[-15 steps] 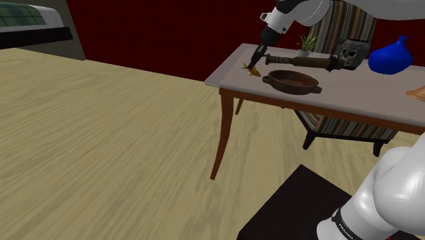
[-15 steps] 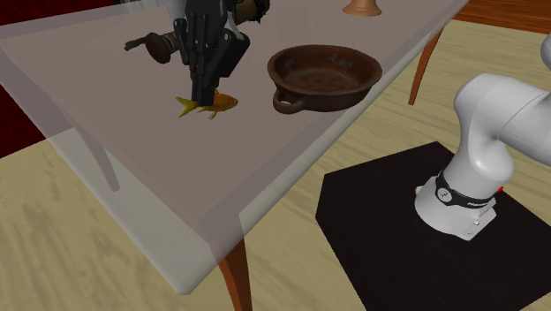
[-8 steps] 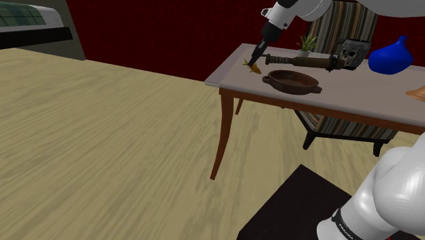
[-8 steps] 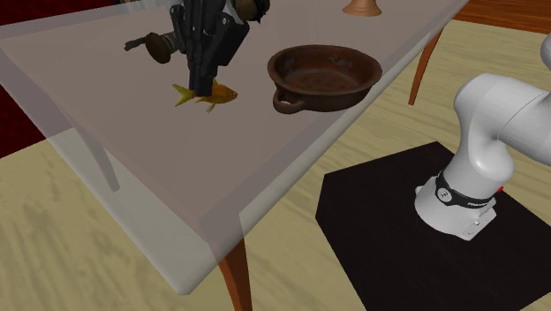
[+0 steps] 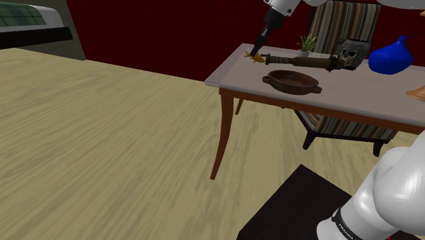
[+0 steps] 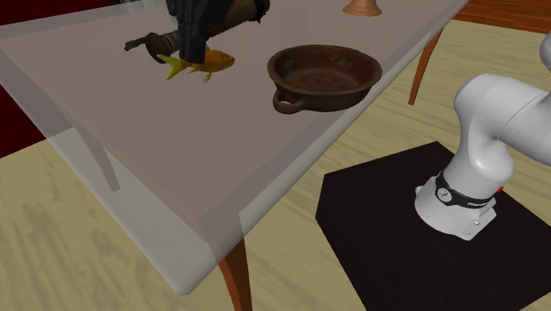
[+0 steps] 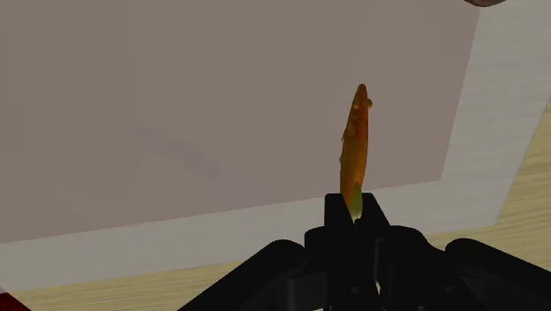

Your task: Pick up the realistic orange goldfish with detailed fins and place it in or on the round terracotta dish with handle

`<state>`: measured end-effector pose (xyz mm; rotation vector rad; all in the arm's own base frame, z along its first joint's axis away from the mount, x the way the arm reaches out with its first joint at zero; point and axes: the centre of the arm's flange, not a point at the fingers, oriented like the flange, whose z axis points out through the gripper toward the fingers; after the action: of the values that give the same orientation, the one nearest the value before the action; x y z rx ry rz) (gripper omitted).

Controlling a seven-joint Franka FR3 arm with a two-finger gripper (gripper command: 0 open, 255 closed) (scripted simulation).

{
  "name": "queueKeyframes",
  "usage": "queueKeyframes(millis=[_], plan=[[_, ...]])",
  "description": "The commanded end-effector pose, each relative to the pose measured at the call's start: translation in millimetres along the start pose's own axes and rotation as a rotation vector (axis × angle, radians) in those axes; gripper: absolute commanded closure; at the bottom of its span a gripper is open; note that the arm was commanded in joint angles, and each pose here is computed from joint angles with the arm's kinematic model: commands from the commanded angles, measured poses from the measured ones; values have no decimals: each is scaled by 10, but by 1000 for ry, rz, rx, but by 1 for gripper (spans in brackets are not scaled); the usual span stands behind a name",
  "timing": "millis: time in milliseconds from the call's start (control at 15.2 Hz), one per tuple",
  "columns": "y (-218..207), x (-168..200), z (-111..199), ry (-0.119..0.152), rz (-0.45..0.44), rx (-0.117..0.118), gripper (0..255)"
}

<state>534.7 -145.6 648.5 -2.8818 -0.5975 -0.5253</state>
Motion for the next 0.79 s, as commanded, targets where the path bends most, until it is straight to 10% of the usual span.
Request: queueKeyframes(millis=[0,726], plan=[[-16,44,-99,0,0,0,255],[-99,120,-629,0,0,0,255]])
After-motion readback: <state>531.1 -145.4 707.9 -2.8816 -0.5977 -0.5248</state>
